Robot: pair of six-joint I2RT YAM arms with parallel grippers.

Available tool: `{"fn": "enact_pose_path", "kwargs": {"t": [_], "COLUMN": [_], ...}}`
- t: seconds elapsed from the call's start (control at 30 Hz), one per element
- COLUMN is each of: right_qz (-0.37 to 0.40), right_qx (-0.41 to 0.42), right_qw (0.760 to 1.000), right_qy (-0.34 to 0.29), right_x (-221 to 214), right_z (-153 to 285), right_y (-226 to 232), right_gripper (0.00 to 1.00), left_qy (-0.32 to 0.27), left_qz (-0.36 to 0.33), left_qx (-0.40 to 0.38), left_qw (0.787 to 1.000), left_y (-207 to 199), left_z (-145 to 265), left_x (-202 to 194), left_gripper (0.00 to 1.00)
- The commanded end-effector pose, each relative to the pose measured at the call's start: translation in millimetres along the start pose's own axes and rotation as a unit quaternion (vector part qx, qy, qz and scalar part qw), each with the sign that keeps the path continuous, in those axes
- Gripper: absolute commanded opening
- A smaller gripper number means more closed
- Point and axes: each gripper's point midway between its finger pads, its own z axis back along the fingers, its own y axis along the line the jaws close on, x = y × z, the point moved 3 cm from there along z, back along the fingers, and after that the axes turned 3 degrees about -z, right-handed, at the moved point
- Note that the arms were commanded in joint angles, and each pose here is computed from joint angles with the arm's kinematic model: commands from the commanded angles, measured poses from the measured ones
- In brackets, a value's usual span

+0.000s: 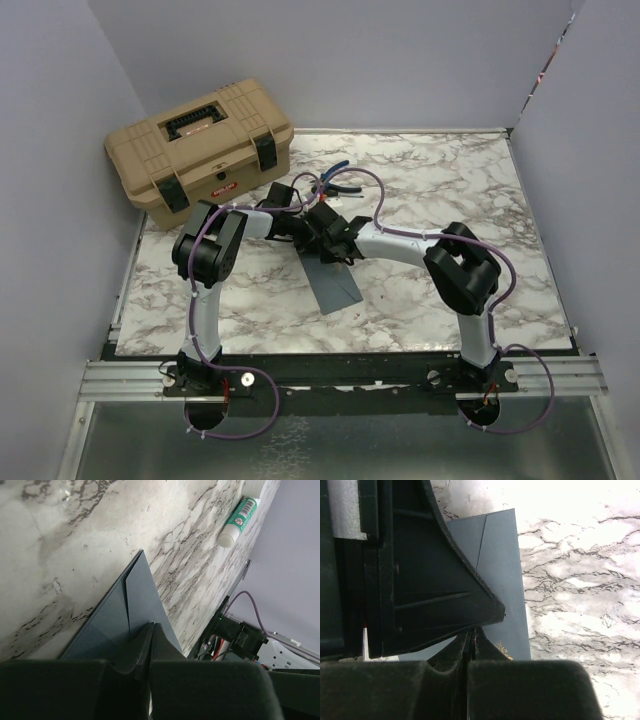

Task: Place the letter into the envelope and seal it

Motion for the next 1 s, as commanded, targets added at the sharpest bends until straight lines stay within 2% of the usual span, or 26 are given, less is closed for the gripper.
{"fn": "enact_pose_path", "kwargs": {"t": [0.0,0.3,0.6,0.97], "right_qz": [0.015,0.019,0.031,0.074], "right_qx": [0.017,0.044,0.042,-0.014], "right_qw": [0.998,0.992,0.990,0.989], "right_qy": [0.067,0.116,0.128,0.128], "right_x": [-35,-66,-73,-79], "right_z": [-8,7,23,11], "right_y": [-5,-12,-21,-44], "right_gripper": [0.00,0.01,0.01,0.01], "left_qy": [-0.010,-0.011,-0.009,-0.010], "left_qz": [0.042,0.043,0.043,0.041], "left_qx": [0.145,0.146,0.148,0.147], "left_qw": [0.989,0.988,0.988,0.988], "left_y": [83,84,85,84], "left_z": [-8,-9,-9,-8], "left_x": [-17,-15,-17,-17], "left_gripper": [0.00,0.00,0.00,0.00]}}
